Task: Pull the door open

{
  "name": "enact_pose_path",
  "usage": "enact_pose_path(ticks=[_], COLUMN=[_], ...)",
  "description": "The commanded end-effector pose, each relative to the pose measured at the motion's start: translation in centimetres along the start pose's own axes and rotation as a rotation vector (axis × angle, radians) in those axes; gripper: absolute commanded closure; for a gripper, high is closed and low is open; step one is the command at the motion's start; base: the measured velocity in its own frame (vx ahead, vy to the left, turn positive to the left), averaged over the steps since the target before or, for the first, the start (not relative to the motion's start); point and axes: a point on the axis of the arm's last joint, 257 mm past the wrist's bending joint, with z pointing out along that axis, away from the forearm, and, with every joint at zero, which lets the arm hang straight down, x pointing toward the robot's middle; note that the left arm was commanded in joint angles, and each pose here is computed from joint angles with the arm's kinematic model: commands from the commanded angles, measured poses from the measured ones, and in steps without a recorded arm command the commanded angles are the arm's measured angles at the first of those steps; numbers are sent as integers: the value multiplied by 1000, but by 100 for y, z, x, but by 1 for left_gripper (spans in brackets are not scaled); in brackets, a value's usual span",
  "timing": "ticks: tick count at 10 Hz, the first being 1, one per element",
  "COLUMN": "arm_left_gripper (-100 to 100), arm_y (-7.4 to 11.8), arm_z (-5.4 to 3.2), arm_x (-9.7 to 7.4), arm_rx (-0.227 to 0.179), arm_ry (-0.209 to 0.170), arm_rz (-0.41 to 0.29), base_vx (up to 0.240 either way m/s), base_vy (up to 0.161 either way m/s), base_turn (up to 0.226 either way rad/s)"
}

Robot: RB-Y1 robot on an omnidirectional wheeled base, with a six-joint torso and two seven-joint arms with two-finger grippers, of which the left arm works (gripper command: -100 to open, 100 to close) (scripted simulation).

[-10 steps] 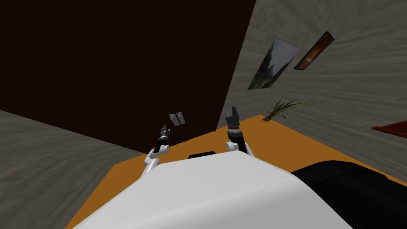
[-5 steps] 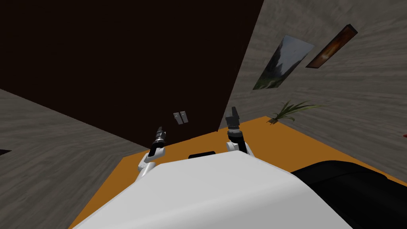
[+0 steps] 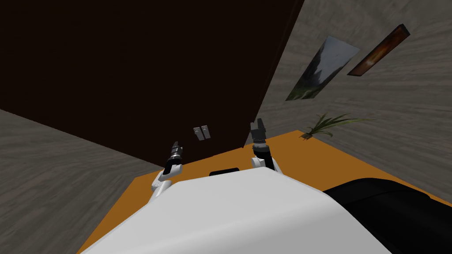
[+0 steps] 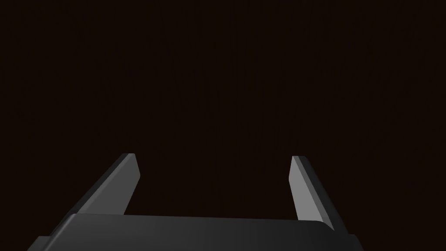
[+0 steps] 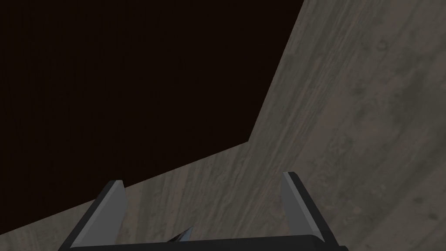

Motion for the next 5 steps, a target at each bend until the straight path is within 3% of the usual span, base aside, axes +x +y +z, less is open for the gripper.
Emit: enact_pose_path(ticks=[1,3,5], arm_left_gripper=[-100,-100,-100], arm_y=[-41,-110,-226], arm_z=[48,98,164], arm_x=[128,320,625], arm_rx=[11,27,52], arm_ry=[17,42,83], arm_rz=[-8,-20,-39], base_vx=[174,197,216], base_vy=[-16,-32,-85], base_turn=[-114,-122,-179])
